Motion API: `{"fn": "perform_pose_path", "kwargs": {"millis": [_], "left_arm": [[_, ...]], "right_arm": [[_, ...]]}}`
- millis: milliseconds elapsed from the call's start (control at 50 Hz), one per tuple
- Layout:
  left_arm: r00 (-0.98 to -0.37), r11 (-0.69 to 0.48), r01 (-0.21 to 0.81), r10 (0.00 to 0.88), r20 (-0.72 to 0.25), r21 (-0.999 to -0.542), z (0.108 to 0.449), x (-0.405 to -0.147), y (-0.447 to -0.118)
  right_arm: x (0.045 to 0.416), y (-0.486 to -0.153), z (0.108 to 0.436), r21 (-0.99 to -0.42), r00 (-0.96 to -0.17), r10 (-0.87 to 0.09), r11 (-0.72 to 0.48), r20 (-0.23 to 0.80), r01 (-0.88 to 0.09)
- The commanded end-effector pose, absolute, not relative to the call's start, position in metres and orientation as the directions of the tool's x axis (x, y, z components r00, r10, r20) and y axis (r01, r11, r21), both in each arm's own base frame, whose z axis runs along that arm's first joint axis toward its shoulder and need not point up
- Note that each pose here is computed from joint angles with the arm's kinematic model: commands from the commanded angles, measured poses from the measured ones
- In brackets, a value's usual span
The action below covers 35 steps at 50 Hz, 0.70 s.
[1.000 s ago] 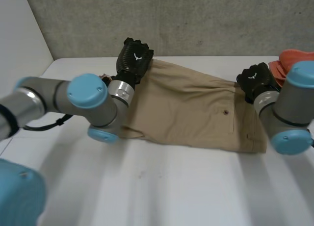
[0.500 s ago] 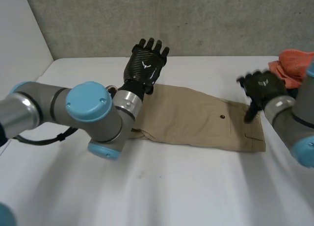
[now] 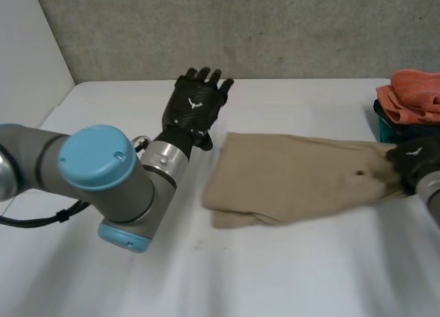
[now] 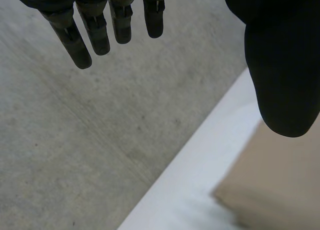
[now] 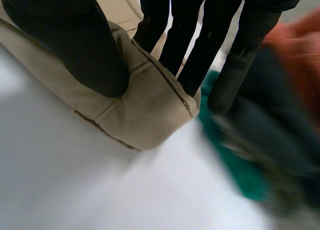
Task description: Fold the laundry.
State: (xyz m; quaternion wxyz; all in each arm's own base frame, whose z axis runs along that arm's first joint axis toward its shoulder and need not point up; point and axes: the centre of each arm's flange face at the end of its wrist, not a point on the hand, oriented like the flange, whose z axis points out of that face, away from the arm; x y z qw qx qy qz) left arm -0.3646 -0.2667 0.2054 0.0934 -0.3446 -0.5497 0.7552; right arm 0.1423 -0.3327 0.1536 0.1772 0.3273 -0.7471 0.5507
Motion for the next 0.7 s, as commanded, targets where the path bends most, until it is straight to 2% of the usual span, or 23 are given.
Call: {"fn": "perform_pose_path", "kwargs": {"millis": [20, 40, 60, 120, 140, 200, 220, 280, 300, 320, 360, 420, 440, 500, 520, 560, 580, 600, 620, 660, 700], "left_arm": [[-0.776, -0.368, 0.142, 0.535, -0.334, -0.919, 0.235, -0.353, -0.255], [-0.779, -0.367, 0.136, 0.535, -0.328, -0.920, 0.237, -0.352, -0.255], [-0.780, -0.365, 0.131, 0.536, -0.323, -0.922, 0.237, -0.352, -0.254], [-0.784, -0.358, 0.124, 0.536, -0.313, -0.925, 0.238, -0.350, -0.254], [-0.784, -0.358, 0.124, 0.536, -0.313, -0.925, 0.239, -0.350, -0.254], [-0.785, -0.354, 0.124, 0.536, -0.310, -0.927, 0.238, -0.349, -0.254], [-0.784, -0.352, 0.126, 0.537, -0.310, -0.928, 0.237, -0.349, -0.254], [-0.782, -0.344, 0.129, 0.541, -0.309, -0.930, 0.235, -0.349, -0.253], [-0.782, -0.343, 0.130, 0.541, -0.309, -0.930, 0.235, -0.349, -0.252], [-0.781, -0.344, 0.129, 0.542, -0.309, -0.930, 0.236, -0.349, -0.252], [-0.781, -0.348, 0.126, 0.542, -0.309, -0.929, 0.238, -0.350, -0.252], [-0.783, -0.356, 0.120, 0.540, -0.308, -0.927, 0.242, -0.352, -0.254], [-0.783, -0.361, 0.115, 0.541, -0.308, -0.925, 0.245, -0.353, -0.253], [-0.780, -0.371, 0.104, 0.545, -0.307, -0.923, 0.253, -0.359, -0.254], [-0.778, -0.371, 0.102, 0.549, -0.306, -0.923, 0.255, -0.362, -0.252], [-0.762, -0.364, 0.097, 0.571, -0.304, -0.926, 0.257, -0.374, -0.248], [-0.754, -0.357, 0.100, 0.582, -0.305, -0.929, 0.255, -0.378, -0.247], [-0.746, -0.354, 0.099, 0.592, -0.305, -0.930, 0.255, -0.384, -0.245], [-0.739, -0.346, 0.104, 0.601, -0.305, -0.932, 0.253, -0.388, -0.244], [-0.716, -0.330, 0.112, 0.627, -0.306, -0.937, 0.248, -0.401, -0.241], [-0.696, -0.309, 0.126, 0.650, -0.306, -0.943, 0.241, -0.412, -0.238]], "right_arm": [[0.148, -0.335, 0.189, -0.528, -0.516, -0.230, 0.009, 0.825, -0.849], [0.160, -0.334, 0.194, -0.531, -0.509, -0.231, -0.038, 0.829, -0.847], [0.187, -0.328, 0.201, -0.531, -0.491, -0.242, -0.142, 0.837, -0.836], [0.228, -0.312, 0.206, -0.528, -0.457, -0.278, -0.298, 0.845, -0.795], [0.255, -0.299, 0.203, -0.526, -0.423, -0.320, -0.406, 0.848, -0.747], [0.294, -0.269, 0.184, -0.536, -0.337, -0.427, -0.546, 0.839, -0.643], [0.315, -0.245, 0.170, -0.545, -0.263, -0.492, -0.617, 0.830, -0.567], [0.336, -0.215, 0.151, -0.559, -0.162, -0.560, -0.669, 0.812, -0.490], [0.341, -0.207, 0.143, -0.562, -0.134, -0.579, -0.668, 0.804, -0.487], [0.340, -0.208, 0.142, -0.561, -0.139, -0.579, -0.657, 0.803, -0.504], [0.337, -0.216, 0.144, -0.563, -0.171, -0.574, -0.625, 0.801, -0.541], [0.332, -0.225, 0.161, -0.613, -0.279, -0.570, -0.559, 0.773, -0.558], [0.326, -0.231, 0.182, -0.680, -0.369, -0.583, -0.513, 0.724, -0.524], [0.306, -0.248, 0.214, -0.820, -0.551, -0.609, -0.392, 0.571, -0.417], [0.291, -0.258, 0.231, -0.897, -0.651, -0.618, -0.307, 0.441, -0.317], [0.280, -0.265, 0.244, -0.956, -0.722, -0.629, -0.219, 0.290, -0.194], [0.275, -0.269, 0.247, -0.973, -0.744, -0.630, -0.178, 0.226, -0.144], [0.267, -0.275, 0.252, -0.994, -0.775, -0.624, -0.098, 0.100, -0.050], [0.263, -0.278, 0.252, -0.998, -0.784, -0.618, -0.062, 0.053, -0.018], [0.255, -0.283, 0.251, -1.000, -0.799, -0.602, -0.009, 0.003, 0.003], [0.244, -0.292, 0.251, -0.999, -0.821, -0.571, 0.025, 0.008, -0.027]]}}
